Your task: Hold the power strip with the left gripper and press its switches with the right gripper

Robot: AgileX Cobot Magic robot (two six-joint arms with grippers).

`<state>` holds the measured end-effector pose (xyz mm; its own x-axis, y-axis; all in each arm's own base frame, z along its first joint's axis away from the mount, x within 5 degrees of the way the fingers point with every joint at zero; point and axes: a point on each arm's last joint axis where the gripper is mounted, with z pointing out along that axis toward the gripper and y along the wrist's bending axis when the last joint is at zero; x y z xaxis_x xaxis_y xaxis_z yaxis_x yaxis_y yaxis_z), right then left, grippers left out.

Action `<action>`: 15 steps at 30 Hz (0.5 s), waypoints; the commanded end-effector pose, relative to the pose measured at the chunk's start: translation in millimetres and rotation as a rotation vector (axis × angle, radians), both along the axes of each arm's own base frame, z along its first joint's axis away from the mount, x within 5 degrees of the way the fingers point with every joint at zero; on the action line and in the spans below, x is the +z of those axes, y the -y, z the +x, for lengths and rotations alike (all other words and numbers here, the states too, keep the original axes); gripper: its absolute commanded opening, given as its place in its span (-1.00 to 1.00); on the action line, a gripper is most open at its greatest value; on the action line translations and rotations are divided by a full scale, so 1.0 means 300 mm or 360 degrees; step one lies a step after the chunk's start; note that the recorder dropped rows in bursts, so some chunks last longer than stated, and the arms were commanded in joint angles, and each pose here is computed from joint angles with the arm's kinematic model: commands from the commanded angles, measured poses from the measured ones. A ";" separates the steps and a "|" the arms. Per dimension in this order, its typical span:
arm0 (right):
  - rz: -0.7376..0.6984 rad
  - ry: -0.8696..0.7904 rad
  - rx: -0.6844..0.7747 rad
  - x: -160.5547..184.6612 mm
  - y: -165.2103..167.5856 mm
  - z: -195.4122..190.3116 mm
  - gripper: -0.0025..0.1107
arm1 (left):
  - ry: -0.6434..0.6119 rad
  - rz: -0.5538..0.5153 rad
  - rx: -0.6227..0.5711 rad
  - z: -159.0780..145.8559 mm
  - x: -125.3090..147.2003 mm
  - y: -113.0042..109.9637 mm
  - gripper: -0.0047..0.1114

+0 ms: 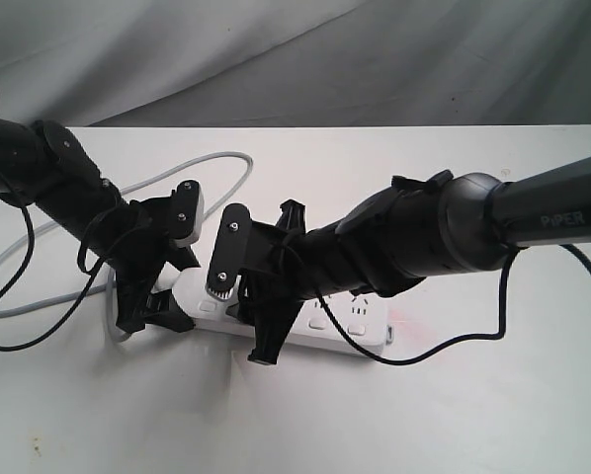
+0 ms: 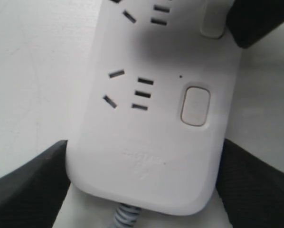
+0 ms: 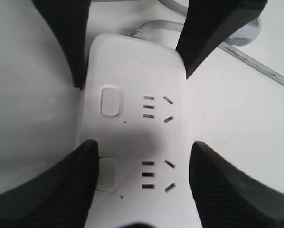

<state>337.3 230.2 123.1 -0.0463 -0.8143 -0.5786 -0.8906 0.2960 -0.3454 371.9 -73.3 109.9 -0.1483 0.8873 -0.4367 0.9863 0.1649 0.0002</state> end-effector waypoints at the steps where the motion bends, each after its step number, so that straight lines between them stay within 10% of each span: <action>1: -0.0044 0.0021 -0.0015 -0.013 0.006 0.003 -0.01 | 0.0002 -0.0009 0.0013 0.004 -0.001 0.008 0.34; 15: -0.0022 0.0080 -0.0051 0.035 0.013 0.009 -0.01 | 0.0002 -0.0009 0.0012 0.004 -0.001 0.008 0.34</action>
<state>338.8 228.7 125.5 -0.0501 -0.8181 -0.5729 -0.8796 0.3079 -0.3627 372.7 -73.3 110.0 -0.1523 0.8855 -0.4389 0.9850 0.1724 0.0062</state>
